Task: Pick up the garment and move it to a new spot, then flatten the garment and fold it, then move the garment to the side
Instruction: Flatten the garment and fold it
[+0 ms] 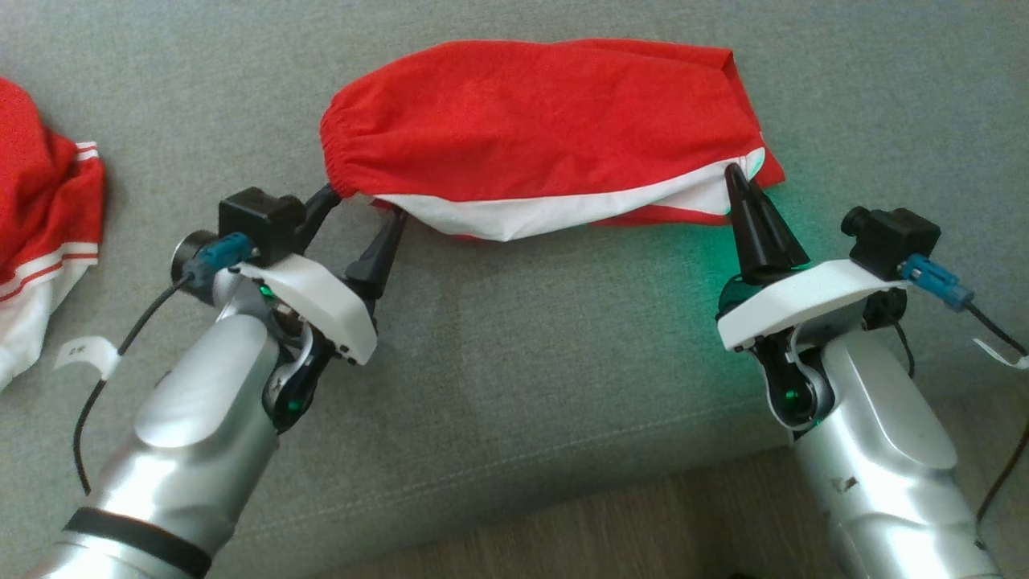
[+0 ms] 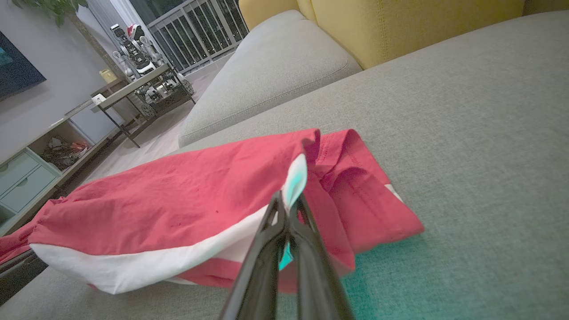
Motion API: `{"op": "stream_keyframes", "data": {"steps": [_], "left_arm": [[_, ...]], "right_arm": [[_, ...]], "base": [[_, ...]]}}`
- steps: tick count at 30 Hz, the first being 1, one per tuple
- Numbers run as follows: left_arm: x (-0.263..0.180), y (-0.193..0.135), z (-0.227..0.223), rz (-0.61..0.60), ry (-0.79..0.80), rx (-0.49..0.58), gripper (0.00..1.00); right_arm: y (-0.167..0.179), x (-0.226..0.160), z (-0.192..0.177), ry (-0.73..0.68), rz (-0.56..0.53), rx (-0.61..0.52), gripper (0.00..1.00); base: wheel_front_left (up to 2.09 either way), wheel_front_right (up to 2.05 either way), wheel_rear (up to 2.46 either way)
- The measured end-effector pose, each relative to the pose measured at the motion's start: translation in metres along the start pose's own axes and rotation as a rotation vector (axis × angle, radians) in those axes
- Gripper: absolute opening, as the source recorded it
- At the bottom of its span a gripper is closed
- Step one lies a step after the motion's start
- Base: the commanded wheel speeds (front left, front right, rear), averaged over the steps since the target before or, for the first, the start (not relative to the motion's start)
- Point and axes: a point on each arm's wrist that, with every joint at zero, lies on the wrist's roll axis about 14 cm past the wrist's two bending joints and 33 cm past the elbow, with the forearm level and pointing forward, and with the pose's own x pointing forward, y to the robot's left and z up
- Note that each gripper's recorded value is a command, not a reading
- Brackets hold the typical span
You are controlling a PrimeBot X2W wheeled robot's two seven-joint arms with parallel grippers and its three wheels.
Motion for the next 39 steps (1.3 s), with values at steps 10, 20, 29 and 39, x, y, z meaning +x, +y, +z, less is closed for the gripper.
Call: {"op": "stream_keyframes", "data": {"steps": [10,20,29,39], "left_arm": [[-0.017,-0.009,0.006,-0.02,-0.002,0.015,0.0],[-0.06,-0.022,0.04,-0.044,-0.055,0.035,0.0],[-0.095,-0.037,0.132,-0.042,-0.224,0.023,0.0],[-0.143,-0.058,0.238,0.002,-0.461,-0.093,0.0]], "right_arm": [[0.01,0.0,0.011,-0.026,0.023,-0.011,0.0],[0.032,-0.006,0.058,-0.131,0.077,-0.143,0.0],[0.087,-0.024,0.16,-0.363,0.192,-0.304,0.0],[0.129,-0.074,0.247,-0.571,0.265,-0.327,0.0]], "base": [[0.0,0.0,0.0],[0.0,0.0,0.0],[0.0,0.0,0.0],[0.0,0.0,0.0]]}}
